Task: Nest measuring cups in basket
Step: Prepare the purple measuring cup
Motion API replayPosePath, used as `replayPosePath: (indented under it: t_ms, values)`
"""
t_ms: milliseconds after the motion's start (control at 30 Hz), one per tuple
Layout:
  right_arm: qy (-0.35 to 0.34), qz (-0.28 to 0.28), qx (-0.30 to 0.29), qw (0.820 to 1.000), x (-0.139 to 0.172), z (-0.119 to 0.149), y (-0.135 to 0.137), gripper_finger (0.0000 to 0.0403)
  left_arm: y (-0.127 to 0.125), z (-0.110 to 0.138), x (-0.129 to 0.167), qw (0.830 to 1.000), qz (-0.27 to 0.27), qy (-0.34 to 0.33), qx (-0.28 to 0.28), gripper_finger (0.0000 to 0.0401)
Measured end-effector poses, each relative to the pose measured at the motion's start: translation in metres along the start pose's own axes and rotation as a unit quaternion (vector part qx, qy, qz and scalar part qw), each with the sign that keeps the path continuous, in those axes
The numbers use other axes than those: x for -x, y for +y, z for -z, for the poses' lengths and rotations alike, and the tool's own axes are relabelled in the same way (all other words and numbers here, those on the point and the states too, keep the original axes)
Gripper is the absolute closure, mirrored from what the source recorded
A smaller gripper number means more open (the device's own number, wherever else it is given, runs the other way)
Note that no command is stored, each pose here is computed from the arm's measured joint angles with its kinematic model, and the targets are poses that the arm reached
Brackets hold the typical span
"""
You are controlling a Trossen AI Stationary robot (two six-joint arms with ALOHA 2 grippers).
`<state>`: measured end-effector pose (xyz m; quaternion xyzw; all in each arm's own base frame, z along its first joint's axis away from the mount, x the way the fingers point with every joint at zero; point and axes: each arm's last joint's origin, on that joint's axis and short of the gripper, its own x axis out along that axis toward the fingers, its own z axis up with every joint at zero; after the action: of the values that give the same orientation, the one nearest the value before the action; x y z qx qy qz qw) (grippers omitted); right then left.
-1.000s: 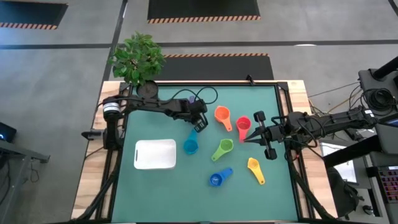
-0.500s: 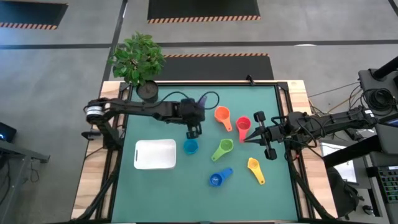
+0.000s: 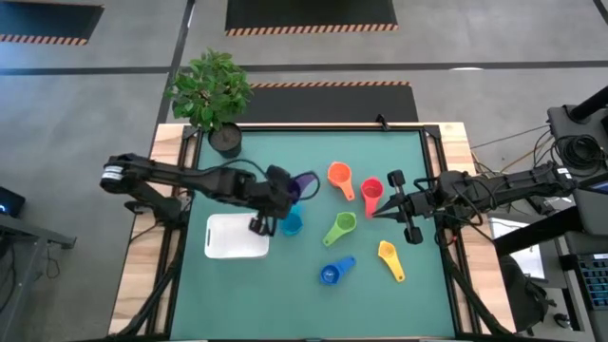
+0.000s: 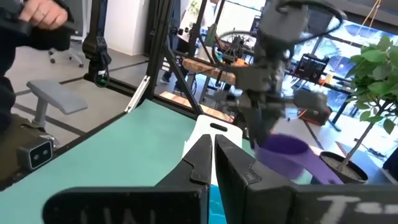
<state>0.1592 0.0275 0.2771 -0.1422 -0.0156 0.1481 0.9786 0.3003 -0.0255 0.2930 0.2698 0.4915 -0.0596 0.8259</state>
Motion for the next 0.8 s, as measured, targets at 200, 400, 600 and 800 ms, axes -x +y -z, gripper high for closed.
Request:
replayPosePath:
  t_ms: [200, 400, 600, 800]
  values:
    - [-0.003, 0.001, -0.006, 1.000, 0.000, 0.000, 0.000, 0.0394, -0.029, 0.003, 0.024, 0.998, 0.049, 0.012, -0.047, 0.0401]
    - [-0.003, 0.001, -0.008, 1.000, 0.000, -0.001, 0.000, 0.0394, -0.052, 0.004, 0.034, 0.994, 0.074, 0.030, -0.076, 0.0401]
    - [-0.003, 0.001, -0.014, 1.000, 0.000, -0.001, 0.000, 0.0394, -0.067, 0.007, 0.041, 0.987, 0.093, 0.049, -0.122, 0.0401]
    - [-0.003, 0.001, -0.018, 1.000, 0.000, -0.001, 0.000, 0.0394, -0.087, 0.019, 0.054, 0.966, 0.155, 0.092, -0.185, 0.0401]
